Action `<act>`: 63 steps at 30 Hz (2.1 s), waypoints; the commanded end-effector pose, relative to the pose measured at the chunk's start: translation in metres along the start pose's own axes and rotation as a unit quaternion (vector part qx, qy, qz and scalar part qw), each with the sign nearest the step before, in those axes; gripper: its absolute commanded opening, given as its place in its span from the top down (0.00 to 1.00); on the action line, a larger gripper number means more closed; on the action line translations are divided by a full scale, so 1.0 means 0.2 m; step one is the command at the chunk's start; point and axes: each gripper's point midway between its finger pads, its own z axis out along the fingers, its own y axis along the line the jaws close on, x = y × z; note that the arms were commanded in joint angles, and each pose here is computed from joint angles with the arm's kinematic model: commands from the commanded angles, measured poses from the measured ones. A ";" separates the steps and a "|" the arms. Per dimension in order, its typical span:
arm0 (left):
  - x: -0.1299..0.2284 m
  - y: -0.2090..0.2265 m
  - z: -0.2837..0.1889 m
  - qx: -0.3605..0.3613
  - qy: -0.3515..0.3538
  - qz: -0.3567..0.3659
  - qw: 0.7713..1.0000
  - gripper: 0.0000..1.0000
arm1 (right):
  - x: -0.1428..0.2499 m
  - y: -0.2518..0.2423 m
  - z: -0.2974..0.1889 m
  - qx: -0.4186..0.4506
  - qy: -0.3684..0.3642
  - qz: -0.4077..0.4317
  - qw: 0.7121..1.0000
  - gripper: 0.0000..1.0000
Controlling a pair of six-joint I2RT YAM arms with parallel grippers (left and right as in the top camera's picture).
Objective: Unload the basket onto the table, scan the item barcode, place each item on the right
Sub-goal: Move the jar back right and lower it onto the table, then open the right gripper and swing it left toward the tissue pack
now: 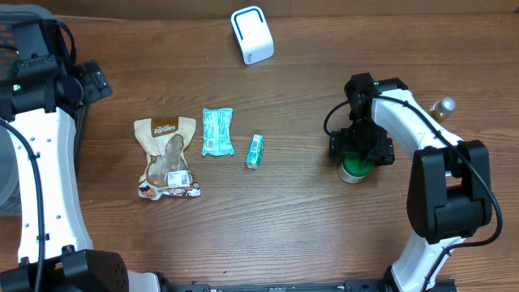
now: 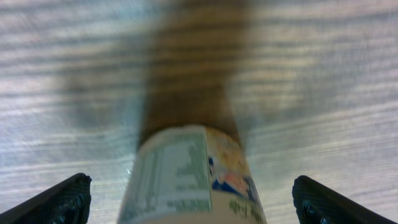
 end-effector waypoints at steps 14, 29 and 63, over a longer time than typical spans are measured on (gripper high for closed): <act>-0.02 0.01 -0.01 0.000 -0.006 -0.003 1.000 0.00 | -0.34 0.34 -0.34 -0.140 -0.140 -0.033 0.980 0.13; -0.02 0.01 -0.01 0.000 -0.006 -0.003 1.000 0.00 | 0.05 0.61 -0.19 -0.071 -0.064 -0.138 0.986 0.84; -0.02 0.01 -0.01 0.000 -0.006 -0.003 1.000 0.01 | 0.02 0.32 -0.15 -0.049 -0.022 0.021 0.998 0.44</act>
